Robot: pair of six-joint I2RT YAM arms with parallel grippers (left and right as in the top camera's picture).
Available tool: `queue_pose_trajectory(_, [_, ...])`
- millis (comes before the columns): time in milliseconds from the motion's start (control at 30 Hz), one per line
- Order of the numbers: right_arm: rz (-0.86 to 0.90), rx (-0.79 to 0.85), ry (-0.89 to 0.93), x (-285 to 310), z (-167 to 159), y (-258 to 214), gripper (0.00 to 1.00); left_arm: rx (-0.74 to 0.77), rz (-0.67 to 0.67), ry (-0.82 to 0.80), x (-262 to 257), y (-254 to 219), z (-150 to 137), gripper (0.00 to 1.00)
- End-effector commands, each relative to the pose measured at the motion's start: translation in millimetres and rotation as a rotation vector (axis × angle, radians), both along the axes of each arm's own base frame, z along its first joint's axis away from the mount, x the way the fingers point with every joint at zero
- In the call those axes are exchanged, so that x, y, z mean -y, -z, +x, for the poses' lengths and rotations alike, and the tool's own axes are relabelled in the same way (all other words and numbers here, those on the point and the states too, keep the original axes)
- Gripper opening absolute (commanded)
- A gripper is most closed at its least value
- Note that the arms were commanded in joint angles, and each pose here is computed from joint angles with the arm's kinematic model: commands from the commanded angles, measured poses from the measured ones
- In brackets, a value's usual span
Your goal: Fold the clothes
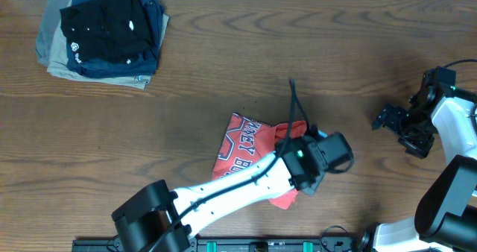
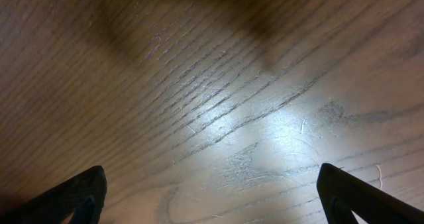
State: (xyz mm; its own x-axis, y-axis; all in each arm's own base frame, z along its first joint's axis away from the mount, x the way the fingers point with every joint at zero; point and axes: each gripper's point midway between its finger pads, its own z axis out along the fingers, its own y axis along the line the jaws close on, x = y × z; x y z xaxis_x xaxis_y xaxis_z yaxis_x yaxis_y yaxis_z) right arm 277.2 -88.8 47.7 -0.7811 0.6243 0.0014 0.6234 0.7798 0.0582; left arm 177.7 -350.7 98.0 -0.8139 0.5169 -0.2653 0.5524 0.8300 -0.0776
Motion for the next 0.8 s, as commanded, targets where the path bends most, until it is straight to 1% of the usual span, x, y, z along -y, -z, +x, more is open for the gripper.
queue_pose_trajectory(0, [-0.004,0.012,-0.005,2.2,4.0,-3.1,0.99,0.076,0.004,-0.019,-3.3,-3.5,28.9,0.57])
queue_pose_trajectory(33, [-0.004,0.012,-0.005,2.2,4.0,-3.1,0.99,0.079,-0.003,-0.035,-3.7,-2.6,35.5,0.51])
queue_pose_trajectory(133, [-0.004,0.013,-0.005,2.3,4.0,-3.1,0.99,0.084,-0.017,-0.073,-5.6,1.5,52.0,0.28])
queue_pose_trajectory(167, [-0.004,0.012,-0.005,2.2,4.0,-3.1,0.99,0.075,-0.023,-0.083,-5.8,4.3,56.1,0.22])
queue_pose_trajectory(200, [-0.004,0.013,-0.005,2.3,4.0,-3.1,0.99,0.064,-0.031,-0.090,-5.3,7.2,58.8,0.19])
queue_pose_trajectory(333, [-0.004,0.012,-0.005,2.2,4.0,-3.1,0.99,-0.022,-0.063,-0.090,3.0,27.0,59.1,0.19])
queue_pose_trajectory(433, [-0.004,0.013,-0.005,2.3,4.0,-3.1,0.99,-0.089,-0.066,-0.073,10.7,46.2,50.9,0.19])
queue_pose_trajectory(533, [-0.004,0.013,-0.005,2.3,4.0,-3.1,0.99,-0.176,-0.074,-0.042,22.3,69.9,36.1,0.19])
queue_pose_trajectory(600, [-0.004,0.012,-0.005,2.2,4.0,-3.1,0.99,-0.225,-0.072,-0.025,27.8,84.3,26.2,0.13])
queue_pose_trajectory(633, [-0.004,0.013,-0.005,2.3,4.0,-3.1,0.99,-0.244,-0.068,-0.018,29.4,90.1,21.5,0.08])
queue_pose_trajectory(667, [-0.004,0.012,-0.005,2.2,4.0,-3.1,0.99,-0.258,-0.064,-0.011,30.7,94.5,17.4,0.06])
queue_pose_trajectory(767, [-0.004,0.012,-0.005,2.2,4.0,-3.1,0.99,-0.268,-0.062,0.001,34.9,94.9,8.0,0.06])
